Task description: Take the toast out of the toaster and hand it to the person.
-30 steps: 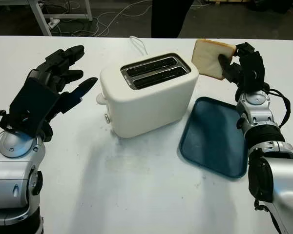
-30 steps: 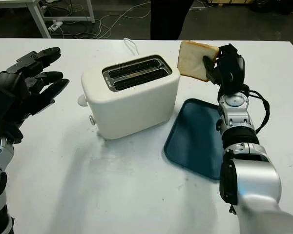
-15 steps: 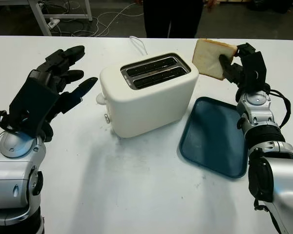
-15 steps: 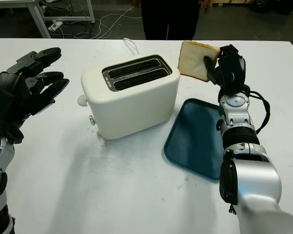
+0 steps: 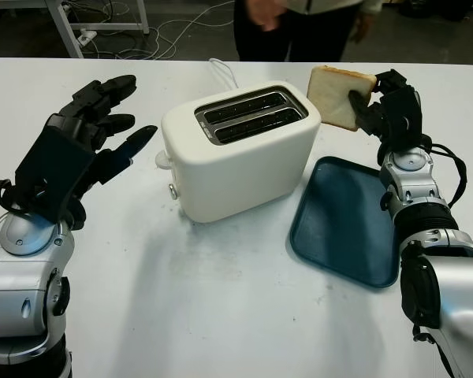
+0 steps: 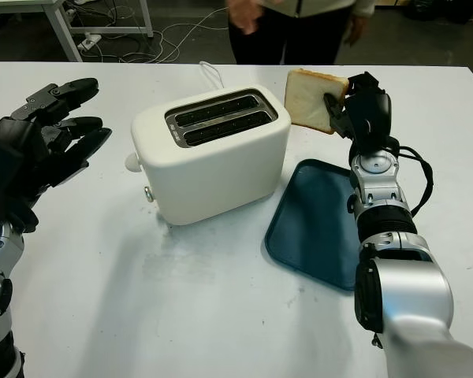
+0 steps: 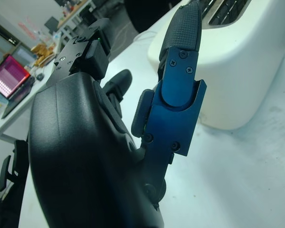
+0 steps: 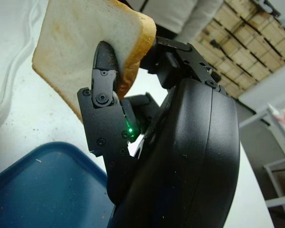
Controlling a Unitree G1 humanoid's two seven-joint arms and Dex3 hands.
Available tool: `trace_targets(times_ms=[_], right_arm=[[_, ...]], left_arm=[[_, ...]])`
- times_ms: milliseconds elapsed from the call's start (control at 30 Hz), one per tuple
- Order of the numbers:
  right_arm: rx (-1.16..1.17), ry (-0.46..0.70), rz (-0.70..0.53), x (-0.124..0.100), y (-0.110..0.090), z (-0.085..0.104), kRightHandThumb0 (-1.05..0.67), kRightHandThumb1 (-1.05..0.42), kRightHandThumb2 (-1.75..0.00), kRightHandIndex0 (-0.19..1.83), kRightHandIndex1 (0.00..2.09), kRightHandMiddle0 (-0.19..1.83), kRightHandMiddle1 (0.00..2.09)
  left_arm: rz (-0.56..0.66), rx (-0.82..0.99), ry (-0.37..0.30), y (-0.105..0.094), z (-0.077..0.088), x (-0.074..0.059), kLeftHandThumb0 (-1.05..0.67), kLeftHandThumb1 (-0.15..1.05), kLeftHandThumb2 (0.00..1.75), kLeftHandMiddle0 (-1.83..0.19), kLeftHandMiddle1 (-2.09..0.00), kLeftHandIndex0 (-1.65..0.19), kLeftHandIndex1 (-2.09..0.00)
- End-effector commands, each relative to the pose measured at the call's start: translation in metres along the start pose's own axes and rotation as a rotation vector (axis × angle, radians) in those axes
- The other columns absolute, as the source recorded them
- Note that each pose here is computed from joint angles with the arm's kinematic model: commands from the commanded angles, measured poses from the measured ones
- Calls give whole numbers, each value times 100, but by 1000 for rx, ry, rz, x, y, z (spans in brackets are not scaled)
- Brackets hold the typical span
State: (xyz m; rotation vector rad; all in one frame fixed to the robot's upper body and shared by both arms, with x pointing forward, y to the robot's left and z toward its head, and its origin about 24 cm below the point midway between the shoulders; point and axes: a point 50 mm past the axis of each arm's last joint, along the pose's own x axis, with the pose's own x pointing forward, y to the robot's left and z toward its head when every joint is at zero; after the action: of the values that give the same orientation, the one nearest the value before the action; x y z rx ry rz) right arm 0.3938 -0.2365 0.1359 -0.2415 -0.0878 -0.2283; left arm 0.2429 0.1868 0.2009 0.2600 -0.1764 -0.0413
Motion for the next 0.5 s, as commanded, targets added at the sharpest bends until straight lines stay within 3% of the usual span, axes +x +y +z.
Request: trace_targets(times_ms=[0,467], right_arm=[[13,-6,-5,0,-2,-1,-14,-92,-40,80,175,53,175],[17,-60,25,-1,1,4,-12,-92,-42,86,175,59,175]], left_arm=[[2,7,-4,1,0,-1,-76,92,18,0,-95,-25,-33],[4,-7,-6,1,-1,-2,-75,92,17,0,-93,-22,-38]])
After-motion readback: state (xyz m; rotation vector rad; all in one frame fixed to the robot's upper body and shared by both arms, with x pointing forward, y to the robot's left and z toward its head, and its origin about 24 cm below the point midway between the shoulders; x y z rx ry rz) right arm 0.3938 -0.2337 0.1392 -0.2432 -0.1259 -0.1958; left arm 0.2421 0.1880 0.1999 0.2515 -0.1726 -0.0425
